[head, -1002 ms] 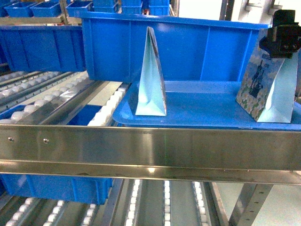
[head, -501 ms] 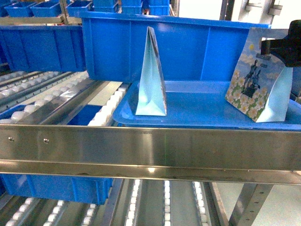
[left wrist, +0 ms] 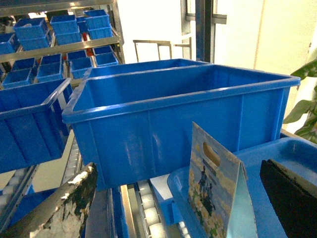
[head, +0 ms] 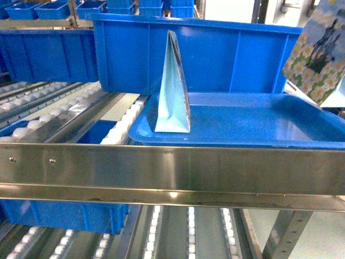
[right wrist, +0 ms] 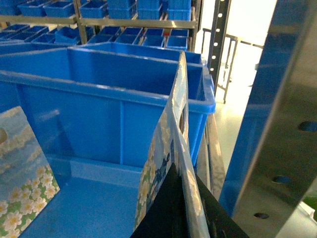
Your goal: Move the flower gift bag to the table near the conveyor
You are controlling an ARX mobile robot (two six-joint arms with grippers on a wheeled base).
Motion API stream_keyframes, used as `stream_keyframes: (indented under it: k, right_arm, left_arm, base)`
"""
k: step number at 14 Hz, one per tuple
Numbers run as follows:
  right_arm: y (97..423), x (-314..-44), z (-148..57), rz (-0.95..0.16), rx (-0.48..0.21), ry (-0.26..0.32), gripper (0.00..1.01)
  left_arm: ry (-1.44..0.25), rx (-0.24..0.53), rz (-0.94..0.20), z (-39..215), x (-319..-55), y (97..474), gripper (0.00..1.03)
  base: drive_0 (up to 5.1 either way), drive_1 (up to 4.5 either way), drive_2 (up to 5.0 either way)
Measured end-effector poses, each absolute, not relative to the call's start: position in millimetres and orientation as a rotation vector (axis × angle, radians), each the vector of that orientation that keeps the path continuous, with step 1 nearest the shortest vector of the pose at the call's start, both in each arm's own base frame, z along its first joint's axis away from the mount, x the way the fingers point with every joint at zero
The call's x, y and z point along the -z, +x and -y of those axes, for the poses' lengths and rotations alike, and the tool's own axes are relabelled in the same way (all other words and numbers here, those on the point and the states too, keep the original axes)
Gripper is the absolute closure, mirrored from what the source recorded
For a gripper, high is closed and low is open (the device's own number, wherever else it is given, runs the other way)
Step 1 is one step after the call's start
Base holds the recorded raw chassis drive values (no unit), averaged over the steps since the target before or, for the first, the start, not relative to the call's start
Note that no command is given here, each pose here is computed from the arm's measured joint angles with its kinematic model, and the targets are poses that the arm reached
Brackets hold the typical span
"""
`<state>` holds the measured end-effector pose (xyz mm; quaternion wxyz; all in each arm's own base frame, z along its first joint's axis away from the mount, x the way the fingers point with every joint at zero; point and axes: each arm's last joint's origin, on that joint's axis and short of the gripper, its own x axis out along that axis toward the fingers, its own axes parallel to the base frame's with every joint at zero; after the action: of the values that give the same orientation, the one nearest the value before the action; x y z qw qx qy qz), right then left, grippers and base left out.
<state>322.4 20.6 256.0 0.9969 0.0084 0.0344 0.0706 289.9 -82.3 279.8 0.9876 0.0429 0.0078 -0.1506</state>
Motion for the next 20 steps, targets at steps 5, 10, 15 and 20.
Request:
stream_keyframes:
  k: [5, 10, 15, 20]
  right_arm:
    - [240.7, -282.3, 5.4, 0.057, -0.066, 0.034, 0.99]
    - [173.1, -263.0, 19.9, 0.142, 0.047, 0.043, 0.99]
    - [170.6, -253.4, 25.4, 0.119, 0.098, 0.050, 0.99]
    - [170.5, -253.4, 25.4, 0.119, 0.098, 0.051, 0.99]
  left_arm:
    - [0.086, 0.302, -0.016, 82.3, -279.8, 289.9, 0.05]
    - [0.086, 0.301, -0.016, 82.3, -279.8, 289.9, 0.05]
    - [0.086, 0.301, -0.016, 82.3, -279.8, 289.9, 0.05]
    - [0.090, 0.314, -0.030, 97.4, -283.3, 300.0, 0.05]
  base:
    - [0.0, 0.00, 0.0]
    - [0.0, 0.00, 0.0]
    - [0.0, 0.00, 0.0]
    - [0.0, 0.00, 0.0]
